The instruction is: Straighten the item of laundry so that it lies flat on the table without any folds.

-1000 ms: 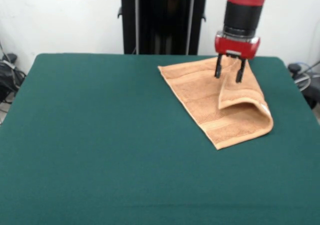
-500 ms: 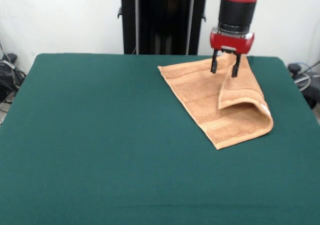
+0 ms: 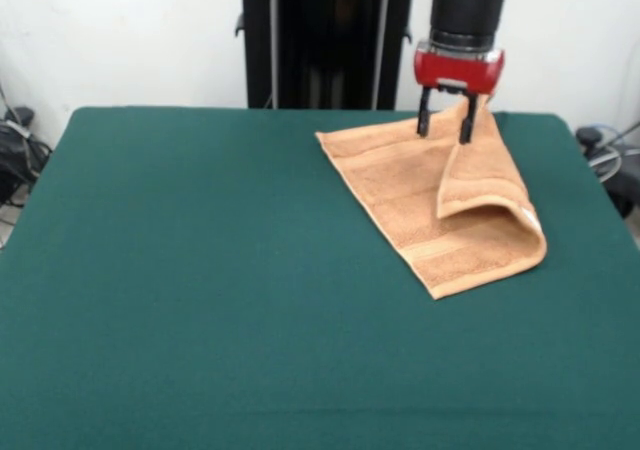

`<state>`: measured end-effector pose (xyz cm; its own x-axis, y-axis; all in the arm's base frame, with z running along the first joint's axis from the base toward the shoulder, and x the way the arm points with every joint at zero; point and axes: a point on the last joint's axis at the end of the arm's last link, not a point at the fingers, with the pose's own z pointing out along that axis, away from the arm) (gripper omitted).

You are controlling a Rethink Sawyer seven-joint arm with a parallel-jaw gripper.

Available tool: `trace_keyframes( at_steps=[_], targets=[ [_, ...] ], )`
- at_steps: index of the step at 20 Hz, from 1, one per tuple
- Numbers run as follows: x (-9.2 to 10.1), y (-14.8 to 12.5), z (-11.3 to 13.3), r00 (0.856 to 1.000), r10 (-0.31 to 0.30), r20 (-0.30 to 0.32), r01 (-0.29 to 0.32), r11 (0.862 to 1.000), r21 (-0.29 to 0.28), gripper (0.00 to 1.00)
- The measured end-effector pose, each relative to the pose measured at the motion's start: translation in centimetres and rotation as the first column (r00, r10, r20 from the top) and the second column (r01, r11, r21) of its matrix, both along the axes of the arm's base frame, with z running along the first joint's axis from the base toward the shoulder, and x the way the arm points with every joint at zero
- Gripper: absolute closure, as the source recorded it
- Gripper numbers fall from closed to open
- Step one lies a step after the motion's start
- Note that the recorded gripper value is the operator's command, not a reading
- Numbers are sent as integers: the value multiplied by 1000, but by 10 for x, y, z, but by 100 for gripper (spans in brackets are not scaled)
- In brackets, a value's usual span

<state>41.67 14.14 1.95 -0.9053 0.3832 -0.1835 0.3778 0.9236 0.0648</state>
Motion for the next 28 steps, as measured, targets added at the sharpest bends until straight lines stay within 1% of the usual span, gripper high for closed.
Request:
trace_keyframes(
  at_steps=[3,6,7,8,15,21,24,28],
  targets=[
    [-7,-1,-9,1000,7,-25,-7,1000,13,0],
    [-18,1,-22,998,19,-61,-18,1000,25,0],
    [-27,2,-29,996,25,-86,-23,999,29,0],
    [-32,3,-33,995,28,-98,-25,999,31,0],
    [-50,10,-47,988,44,-146,-39,999,37,0],
    [-57,8,-51,986,55,-160,-48,998,45,0],
    [-55,7,-49,986,56,-155,-49,998,45,0],
    [-48,5,-43,989,53,-135,-48,998,42,0]
  ],
)
